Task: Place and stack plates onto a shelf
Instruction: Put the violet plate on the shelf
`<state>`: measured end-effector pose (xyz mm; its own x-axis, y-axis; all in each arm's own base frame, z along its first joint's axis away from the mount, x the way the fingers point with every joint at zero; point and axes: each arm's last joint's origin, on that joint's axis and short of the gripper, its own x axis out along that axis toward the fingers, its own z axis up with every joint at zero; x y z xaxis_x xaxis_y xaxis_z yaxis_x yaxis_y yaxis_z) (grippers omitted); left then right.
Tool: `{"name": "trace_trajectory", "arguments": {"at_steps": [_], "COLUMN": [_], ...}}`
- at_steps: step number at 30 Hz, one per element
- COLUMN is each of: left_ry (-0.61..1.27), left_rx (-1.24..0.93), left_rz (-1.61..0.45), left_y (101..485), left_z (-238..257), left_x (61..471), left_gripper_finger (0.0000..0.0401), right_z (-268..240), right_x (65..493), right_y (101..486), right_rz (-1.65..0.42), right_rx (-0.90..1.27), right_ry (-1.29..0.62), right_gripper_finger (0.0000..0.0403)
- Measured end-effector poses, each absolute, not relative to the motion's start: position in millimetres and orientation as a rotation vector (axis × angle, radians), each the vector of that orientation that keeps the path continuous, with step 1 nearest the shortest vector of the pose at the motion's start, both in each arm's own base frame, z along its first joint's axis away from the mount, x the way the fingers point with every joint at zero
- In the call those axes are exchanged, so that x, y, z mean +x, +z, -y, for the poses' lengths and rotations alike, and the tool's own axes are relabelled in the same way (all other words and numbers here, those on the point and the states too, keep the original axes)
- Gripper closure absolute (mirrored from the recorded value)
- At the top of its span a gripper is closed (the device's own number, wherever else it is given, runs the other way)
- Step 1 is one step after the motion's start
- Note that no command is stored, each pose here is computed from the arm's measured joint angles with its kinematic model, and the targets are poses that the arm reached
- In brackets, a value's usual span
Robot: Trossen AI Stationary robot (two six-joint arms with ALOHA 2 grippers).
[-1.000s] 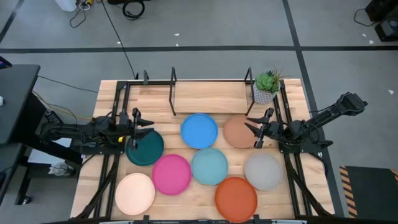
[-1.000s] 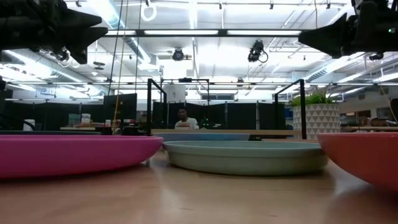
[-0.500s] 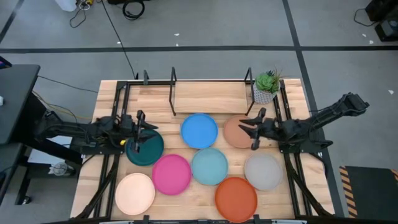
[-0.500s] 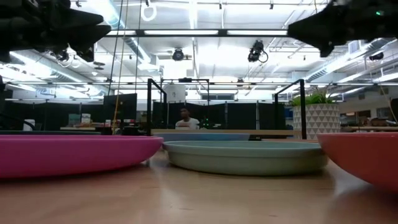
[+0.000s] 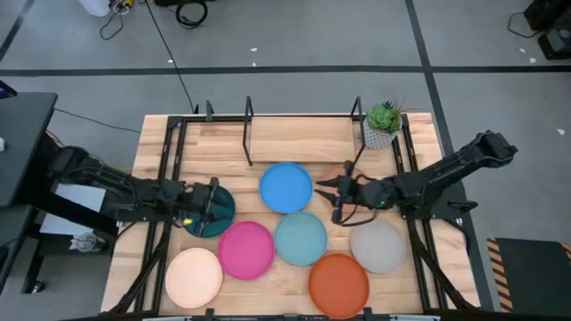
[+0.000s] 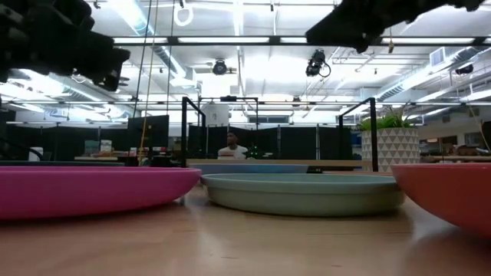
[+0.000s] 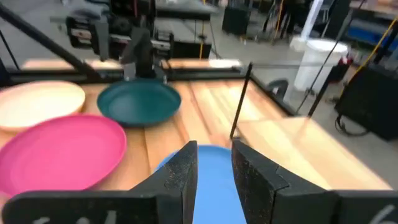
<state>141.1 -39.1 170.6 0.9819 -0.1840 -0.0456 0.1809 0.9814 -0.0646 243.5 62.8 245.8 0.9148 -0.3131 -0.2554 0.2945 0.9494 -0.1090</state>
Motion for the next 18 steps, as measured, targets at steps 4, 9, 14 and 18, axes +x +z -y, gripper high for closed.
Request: {"name": "trace_trajectory", "arguments": {"at_steps": [4, 9, 14, 18], "left_ry": [-0.131, -0.063, -0.053, -0.054], "left_rx": [-0.041, -0.029, -0.031, -0.041], "left_rz": [-0.087, -0.093, -0.090, -0.100], "left_y": [164, 158, 154, 149], "left_z": [49, 57, 62, 64], "left_x": [144, 147, 152, 155], "left_gripper_finger": [0.0259, 0.0259, 0.0259, 0.0259], "right_z": [-69, -75, -76, -78], "right_x": [262, 280, 290, 300], "right_y": [242, 237, 230, 221], "right_rz": [-0.415, -0.628, -0.840, -0.973], "right_rx": [-0.072, -0.073, -0.058, -0.089], "right_ry": [-0.317, -0.315, -0.325, -0.302], "right_gripper_finger": [0.0298, 0.0298, 0.0298, 0.0298]}}
